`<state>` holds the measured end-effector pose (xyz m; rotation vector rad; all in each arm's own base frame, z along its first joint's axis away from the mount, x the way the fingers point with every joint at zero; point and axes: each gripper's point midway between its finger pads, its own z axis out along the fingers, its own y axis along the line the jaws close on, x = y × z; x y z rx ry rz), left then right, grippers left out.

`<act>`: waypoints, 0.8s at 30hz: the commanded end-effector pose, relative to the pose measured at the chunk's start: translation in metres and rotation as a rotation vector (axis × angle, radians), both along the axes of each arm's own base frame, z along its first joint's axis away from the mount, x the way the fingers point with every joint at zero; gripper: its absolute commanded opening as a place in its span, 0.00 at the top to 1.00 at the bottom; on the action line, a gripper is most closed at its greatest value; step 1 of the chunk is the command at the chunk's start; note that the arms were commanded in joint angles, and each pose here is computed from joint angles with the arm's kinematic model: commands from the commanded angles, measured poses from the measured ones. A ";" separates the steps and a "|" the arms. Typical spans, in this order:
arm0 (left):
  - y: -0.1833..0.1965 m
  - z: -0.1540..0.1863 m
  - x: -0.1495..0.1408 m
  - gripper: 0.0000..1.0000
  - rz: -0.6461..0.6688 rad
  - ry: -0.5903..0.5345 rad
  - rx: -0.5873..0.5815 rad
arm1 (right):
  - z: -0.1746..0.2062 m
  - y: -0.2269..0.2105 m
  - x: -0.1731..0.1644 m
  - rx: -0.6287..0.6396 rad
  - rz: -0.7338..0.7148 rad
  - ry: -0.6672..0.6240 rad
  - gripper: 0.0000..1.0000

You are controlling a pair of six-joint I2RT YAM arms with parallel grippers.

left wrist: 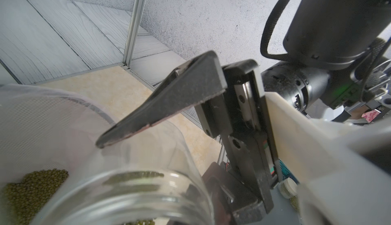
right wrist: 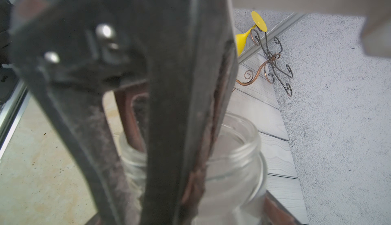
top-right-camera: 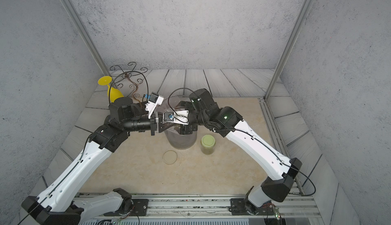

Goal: Empty moldy mung beans from jars
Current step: Adjust the jar.

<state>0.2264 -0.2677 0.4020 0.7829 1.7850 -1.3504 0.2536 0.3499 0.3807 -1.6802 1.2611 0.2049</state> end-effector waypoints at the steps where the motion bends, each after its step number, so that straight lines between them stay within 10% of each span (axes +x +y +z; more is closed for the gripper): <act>1: 0.017 0.022 0.024 1.00 0.126 -0.023 -0.062 | 0.050 -0.026 -0.008 0.150 -0.067 -0.060 0.04; 24: 0.032 0.108 0.036 1.00 0.012 0.109 -0.484 | 0.057 -0.059 -0.019 0.544 -0.083 0.165 0.01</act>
